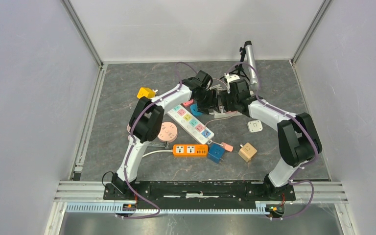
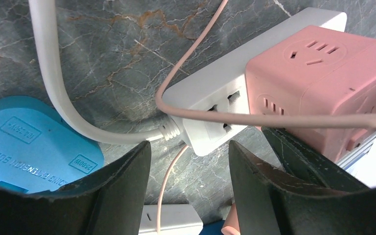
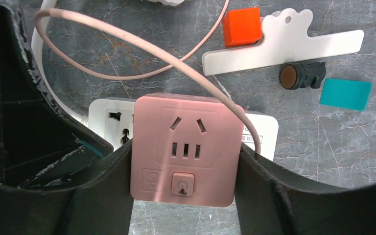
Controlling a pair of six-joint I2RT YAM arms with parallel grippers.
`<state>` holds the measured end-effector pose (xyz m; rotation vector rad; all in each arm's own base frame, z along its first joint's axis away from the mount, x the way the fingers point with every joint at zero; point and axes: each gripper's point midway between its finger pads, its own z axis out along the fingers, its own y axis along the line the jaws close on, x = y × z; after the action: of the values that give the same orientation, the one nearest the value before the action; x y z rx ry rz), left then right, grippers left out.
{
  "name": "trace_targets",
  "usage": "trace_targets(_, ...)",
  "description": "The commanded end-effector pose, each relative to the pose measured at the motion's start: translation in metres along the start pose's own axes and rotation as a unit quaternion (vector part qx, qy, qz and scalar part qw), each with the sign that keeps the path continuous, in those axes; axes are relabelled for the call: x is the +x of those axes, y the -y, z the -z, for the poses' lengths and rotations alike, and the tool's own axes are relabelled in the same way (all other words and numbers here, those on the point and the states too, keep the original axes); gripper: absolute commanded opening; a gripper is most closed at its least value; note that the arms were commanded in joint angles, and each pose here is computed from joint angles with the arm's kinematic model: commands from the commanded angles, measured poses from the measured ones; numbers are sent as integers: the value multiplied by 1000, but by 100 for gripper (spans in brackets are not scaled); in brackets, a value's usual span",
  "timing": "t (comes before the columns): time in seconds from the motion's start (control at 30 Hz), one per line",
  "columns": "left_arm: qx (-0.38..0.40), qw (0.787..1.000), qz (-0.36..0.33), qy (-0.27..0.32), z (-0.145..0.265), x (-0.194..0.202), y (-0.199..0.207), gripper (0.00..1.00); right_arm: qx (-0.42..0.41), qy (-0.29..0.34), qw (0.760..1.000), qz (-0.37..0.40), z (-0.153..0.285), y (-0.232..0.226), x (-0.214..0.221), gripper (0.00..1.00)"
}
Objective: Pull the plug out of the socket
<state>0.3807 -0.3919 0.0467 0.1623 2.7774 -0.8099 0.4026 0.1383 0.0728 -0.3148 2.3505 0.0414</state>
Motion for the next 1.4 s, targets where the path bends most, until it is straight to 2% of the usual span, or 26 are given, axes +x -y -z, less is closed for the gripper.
trace_targets(0.0, -6, 1000, 13, 15, 0, -10, 5, 66, 5, 8, 1000, -12, -7, -2, -7, 61)
trace_targets(0.1, -18, 1000, 5, 6, -4, -13, 2, 66, 8, 0, 1000, -18, -8, -1, 5, 43)
trace_targets(0.27, -23, 1000, 6, -10, -8, -5, -2, 65, -34, -14, 999, -28, -7, -16, 21, 15)
trace_targets(0.3, -32, 999, 9, -13, -11, 1, -10, 64, -50, -21, 997, -50, -5, -24, 26, 5)
trace_targets(0.37, -49, 999, 8, -10, -12, 4, -17, 59, -60, -25, 995, -71, -2, -31, 28, 0)
trace_targets(0.6, -93, 996, -8, 5, -14, 12, -34, 52, -69, -31, 993, -93, 3, -54, 26, 0)
trace_targets(0.87, -122, 992, -15, 4, -17, 20, -50, 48, -39, -18, 996, -81, 3, -41, 16, 0)
trace_targets(1.1, -132, 991, -18, 1, -19, 23, -56, 48, -100, 15, 991, -87, 3, -65, 1, 0)
trace_targets(1.23, -135, 991, -17, -3, -20, 25, -59, 47, -48, -22, 998, -42, -2, -63, 10, 0)
trace_targets(1.37, -138, 990, -14, -7, -20, 28, -60, 47, -50, -2, 997, -59, 6, -57, -3, 0)
